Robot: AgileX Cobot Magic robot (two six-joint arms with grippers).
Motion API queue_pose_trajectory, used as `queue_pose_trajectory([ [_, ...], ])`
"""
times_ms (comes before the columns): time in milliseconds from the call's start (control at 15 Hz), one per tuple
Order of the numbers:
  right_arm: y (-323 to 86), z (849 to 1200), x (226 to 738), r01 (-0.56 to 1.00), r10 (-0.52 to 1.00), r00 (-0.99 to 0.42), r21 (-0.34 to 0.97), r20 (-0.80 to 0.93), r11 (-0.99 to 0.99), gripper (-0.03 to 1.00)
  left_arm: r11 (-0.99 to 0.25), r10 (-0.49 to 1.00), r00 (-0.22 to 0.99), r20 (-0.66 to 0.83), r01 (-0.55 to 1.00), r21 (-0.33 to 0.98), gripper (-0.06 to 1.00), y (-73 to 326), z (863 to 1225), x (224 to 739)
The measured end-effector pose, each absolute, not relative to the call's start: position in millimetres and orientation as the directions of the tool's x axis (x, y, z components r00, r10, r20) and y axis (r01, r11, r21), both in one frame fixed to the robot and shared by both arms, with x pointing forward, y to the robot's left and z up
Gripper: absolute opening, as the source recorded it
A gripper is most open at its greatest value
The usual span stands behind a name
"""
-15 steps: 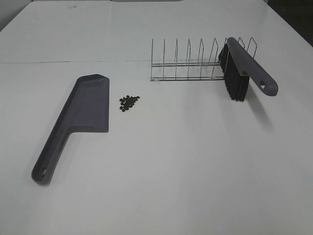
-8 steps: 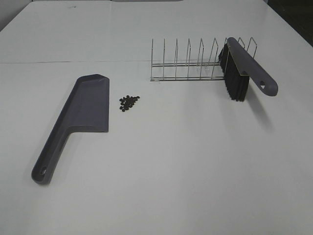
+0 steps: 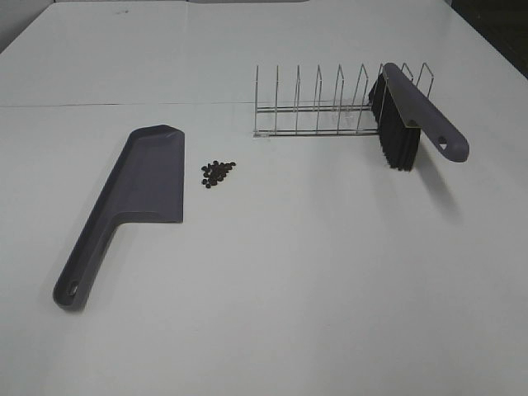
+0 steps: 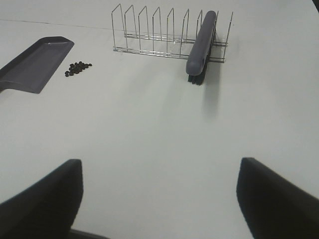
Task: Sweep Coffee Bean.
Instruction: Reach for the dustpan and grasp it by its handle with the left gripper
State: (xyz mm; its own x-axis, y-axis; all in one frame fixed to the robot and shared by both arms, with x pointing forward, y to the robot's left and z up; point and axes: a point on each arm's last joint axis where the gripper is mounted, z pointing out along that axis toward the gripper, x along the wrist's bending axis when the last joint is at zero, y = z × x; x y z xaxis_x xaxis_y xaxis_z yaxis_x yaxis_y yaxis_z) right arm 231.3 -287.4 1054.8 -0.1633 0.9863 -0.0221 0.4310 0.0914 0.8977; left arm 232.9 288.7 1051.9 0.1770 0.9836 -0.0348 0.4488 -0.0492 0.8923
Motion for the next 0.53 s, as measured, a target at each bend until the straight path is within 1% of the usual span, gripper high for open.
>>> queue_pose_trajectory([
  [533,-287.4,1054.8,231.3,0.431,0.986,-0.163,0.898,-0.022,0.091,0.71,-0.049,0.984,0.177,-0.035,0.449,0.892,0.69,288.7,1051.9,232.9],
])
